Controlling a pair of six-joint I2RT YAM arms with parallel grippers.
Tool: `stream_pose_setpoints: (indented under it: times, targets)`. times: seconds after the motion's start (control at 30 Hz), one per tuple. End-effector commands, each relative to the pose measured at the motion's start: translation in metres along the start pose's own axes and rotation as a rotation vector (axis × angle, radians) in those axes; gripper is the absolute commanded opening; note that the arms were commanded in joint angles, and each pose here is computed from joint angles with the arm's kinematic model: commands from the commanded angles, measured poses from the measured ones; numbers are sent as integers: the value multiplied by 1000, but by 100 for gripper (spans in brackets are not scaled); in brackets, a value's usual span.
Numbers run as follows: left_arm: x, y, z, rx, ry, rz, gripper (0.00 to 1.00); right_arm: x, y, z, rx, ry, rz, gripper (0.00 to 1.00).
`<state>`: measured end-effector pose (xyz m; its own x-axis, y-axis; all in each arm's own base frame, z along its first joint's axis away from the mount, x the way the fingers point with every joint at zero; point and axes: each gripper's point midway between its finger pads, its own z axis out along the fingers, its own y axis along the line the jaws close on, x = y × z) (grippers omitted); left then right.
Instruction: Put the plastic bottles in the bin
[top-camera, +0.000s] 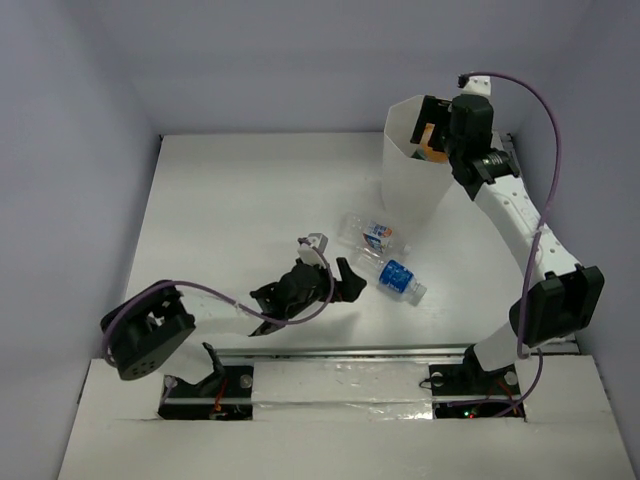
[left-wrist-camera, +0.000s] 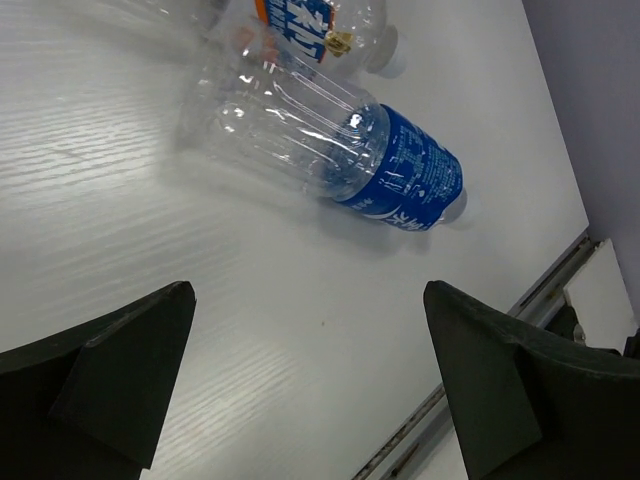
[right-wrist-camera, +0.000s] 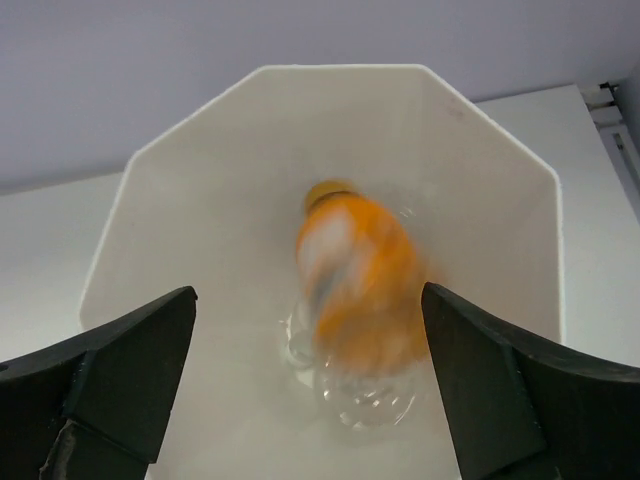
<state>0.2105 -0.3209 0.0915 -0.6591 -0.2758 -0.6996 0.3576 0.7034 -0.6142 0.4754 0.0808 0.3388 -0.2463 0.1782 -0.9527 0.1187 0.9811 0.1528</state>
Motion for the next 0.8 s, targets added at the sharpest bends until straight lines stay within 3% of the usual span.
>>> stream_pose_setpoints:
  times: [0.0, 0.1, 0.3, 0.53, 0.77]
  targets:
    - [-22, -36, 14, 82, -85, -77, 99, -61, 13, -34, -78, -140, 64, 100]
    - [-17, -32, 28, 56, -83, -120, 99, -76, 13, -55, -113, -193, 89, 100]
    - [-4, -15, 63, -45, -77, -137, 99, -68, 20, -90, -238, -240, 155, 100]
    - [-9, -17, 79, -55, -121, -217, 99, -6, 31, -100, -322, -156, 163, 99]
    - [-12, -18, 92, -76, -150, -270, 99, 56, 29, -121, -367, -81, 175, 85]
